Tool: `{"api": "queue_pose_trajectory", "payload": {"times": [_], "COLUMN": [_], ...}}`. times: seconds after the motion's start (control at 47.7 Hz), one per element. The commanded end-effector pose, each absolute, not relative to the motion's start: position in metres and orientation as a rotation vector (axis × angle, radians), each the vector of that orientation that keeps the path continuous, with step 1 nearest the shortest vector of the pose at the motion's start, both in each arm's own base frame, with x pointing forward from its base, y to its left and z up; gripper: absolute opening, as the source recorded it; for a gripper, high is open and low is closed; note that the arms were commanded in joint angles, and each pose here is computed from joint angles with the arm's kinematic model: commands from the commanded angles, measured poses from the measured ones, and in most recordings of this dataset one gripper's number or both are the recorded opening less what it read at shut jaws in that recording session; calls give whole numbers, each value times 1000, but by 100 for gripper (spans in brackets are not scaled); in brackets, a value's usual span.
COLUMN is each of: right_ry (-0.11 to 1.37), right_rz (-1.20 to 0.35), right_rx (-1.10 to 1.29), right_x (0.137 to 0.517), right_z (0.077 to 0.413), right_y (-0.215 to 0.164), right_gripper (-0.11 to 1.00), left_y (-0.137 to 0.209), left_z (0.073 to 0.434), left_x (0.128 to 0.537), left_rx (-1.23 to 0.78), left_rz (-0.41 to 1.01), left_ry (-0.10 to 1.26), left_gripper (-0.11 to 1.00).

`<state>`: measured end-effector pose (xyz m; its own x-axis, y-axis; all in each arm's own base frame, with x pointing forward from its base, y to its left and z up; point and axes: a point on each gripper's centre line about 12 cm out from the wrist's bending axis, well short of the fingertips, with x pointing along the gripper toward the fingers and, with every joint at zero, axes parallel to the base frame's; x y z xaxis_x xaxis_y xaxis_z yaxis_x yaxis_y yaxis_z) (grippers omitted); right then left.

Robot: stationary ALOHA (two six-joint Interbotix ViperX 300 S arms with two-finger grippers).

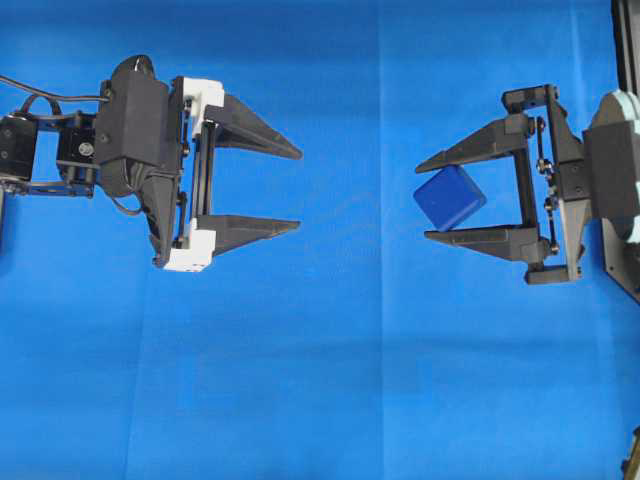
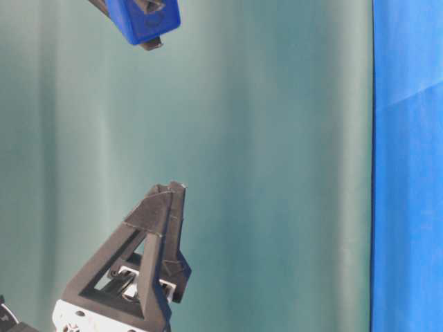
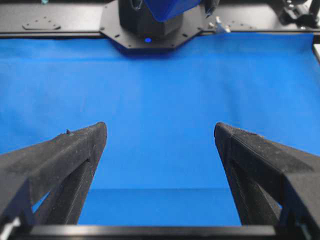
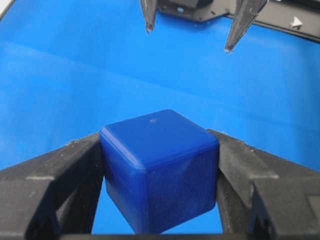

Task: Handover the blue block to the right arm after grasping it with the left arm, then place it in the designated position.
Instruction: 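Lower the cube with the right gripper toward the table center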

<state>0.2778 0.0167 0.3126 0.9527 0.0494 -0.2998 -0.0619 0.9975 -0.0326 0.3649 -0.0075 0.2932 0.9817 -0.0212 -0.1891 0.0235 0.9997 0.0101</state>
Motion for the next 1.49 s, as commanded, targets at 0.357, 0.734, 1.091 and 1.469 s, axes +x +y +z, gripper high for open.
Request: {"api": "queue_pose_trajectory", "payload": {"times": [0.357, 0.734, 1.091, 1.469], "right_ry": [279, 478, 531, 537], "right_rz": [56, 27, 19, 19], "right_rx": [-35, -2, -2, -5], "right_x": [279, 271, 268, 268], "right_z": [324, 303, 297, 295], "right_y": [17, 14, 13, 13], "right_gripper": [48, 48, 48, 48], "left_y": [-7, -6, -8, -14], "left_z": [311, 311, 310, 310], "left_x": [365, 365, 365, 365], "left_rx": [15, 10, 9, 10], "left_rz": [-21, -19, -24, -39], "left_ry": [138, 138, 140, 139], "left_gripper": [90, 90, 90, 90]}}
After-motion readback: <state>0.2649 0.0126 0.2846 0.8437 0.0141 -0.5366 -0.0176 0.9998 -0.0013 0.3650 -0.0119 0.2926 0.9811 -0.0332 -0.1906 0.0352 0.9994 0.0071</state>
